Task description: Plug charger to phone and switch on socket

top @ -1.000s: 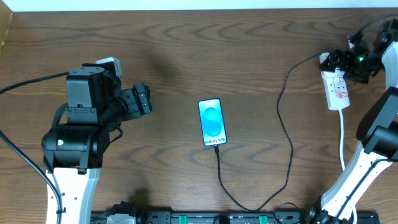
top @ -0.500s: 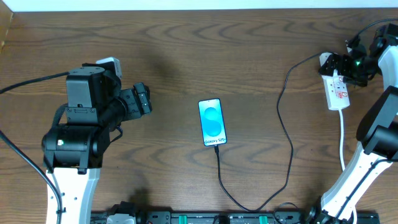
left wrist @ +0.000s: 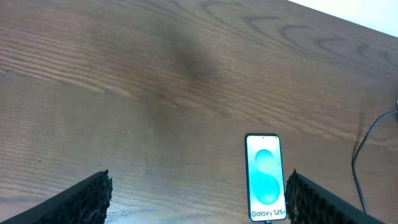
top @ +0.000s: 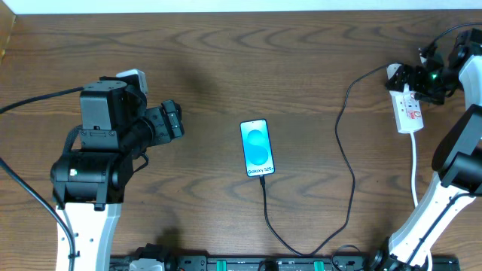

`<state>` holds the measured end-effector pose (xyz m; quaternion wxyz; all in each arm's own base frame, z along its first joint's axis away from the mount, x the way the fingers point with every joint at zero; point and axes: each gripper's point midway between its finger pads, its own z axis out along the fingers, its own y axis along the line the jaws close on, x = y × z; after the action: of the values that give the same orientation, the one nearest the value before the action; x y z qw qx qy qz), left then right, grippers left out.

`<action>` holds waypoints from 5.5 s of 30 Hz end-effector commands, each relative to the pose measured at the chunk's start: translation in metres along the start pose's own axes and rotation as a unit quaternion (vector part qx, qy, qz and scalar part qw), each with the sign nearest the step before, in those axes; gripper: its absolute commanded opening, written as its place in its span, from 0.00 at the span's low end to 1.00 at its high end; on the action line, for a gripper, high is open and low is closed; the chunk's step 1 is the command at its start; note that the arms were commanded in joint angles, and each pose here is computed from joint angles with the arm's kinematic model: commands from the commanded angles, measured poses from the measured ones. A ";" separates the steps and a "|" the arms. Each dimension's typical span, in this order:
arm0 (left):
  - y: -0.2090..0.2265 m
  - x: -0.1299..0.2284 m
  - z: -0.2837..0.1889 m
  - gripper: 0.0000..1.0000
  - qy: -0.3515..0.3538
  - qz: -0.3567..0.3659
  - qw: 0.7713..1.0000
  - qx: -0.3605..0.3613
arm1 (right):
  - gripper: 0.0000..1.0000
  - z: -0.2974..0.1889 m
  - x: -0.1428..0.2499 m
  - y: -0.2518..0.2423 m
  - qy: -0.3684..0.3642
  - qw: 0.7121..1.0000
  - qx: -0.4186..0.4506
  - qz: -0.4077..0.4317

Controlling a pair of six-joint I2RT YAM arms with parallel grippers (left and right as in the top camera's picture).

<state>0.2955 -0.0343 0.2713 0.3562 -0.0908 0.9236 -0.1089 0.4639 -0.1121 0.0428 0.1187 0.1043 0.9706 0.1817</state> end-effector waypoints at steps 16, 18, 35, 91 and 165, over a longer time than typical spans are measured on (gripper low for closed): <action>0.003 -0.003 -0.002 0.89 -0.005 0.007 1.000 -0.007 | 0.99 0.012 0.012 0.029 0.022 0.997 -0.066 0.014; 0.003 -0.003 -0.002 0.89 -0.005 0.007 1.000 -0.007 | 0.99 0.008 0.009 0.019 0.018 0.999 -0.040 0.031; 0.003 -0.003 -0.002 0.89 -0.005 0.007 1.000 -0.007 | 0.99 -0.096 -0.003 0.007 -0.070 0.989 0.097 0.083; 0.011 0.021 -0.033 0.89 -0.048 0.011 0.999 -0.007 | 0.99 -0.253 0.014 0.133 -0.242 0.969 -0.044 -0.018; 0.097 0.110 0.054 0.89 -0.339 0.086 0.935 -0.059 | 0.99 -0.253 0.014 0.133 -0.242 0.969 -0.044 -0.018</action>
<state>0.2440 0.0208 0.1522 0.6678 -0.0499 0.7426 0.0123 0.4024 -0.0722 0.3205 0.3597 0.1214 0.9063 0.1857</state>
